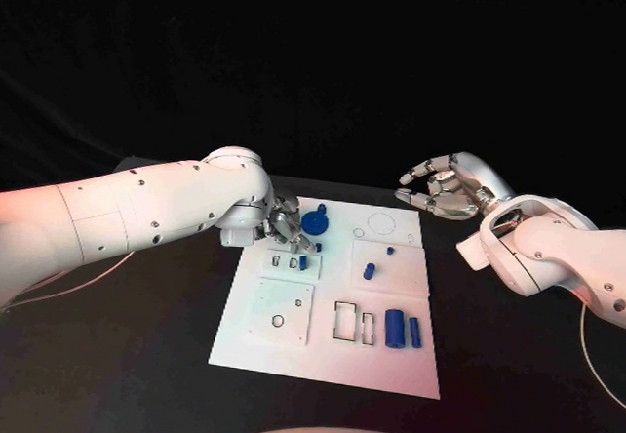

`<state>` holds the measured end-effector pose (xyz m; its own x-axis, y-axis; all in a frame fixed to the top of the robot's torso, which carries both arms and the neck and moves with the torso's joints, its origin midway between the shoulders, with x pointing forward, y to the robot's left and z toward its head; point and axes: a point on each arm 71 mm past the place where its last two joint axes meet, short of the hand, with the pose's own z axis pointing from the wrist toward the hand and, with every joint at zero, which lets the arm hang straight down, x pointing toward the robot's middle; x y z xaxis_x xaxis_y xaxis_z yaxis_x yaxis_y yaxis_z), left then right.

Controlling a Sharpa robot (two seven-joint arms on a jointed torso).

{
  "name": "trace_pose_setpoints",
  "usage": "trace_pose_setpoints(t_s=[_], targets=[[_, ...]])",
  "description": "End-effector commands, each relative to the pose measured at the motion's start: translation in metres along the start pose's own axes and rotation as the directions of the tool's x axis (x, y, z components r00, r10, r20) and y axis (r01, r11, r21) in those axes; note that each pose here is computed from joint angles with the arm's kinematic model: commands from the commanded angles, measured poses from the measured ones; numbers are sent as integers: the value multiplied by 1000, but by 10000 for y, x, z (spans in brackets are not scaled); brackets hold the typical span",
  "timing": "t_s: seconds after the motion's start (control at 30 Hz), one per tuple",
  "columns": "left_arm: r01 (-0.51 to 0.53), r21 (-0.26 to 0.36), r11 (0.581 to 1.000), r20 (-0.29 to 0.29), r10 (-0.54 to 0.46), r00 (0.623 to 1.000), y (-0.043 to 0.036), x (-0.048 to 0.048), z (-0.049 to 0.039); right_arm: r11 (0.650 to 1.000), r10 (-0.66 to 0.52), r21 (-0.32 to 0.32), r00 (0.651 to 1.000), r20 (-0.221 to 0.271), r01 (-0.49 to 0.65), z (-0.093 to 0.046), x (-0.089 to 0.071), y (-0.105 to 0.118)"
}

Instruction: Assemble the parts on the task board

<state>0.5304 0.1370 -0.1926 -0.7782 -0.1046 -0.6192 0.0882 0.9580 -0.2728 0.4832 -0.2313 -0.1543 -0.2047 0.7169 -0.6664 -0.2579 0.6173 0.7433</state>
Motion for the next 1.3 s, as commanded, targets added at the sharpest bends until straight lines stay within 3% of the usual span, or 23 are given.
trace_pose_setpoints(t_s=[0.03, 1.3], targets=[[-24, -3, 1000, -35, 24, 999, -9, 33, 3, 1000, -12, -5, 1000, -9, 12, 1, 13, 2], [-15, 10, 1000, -94, 16, 995, -54, 143, 67, 1000, -10, 1, 1000, -19, 10, 16, 68, -16]])
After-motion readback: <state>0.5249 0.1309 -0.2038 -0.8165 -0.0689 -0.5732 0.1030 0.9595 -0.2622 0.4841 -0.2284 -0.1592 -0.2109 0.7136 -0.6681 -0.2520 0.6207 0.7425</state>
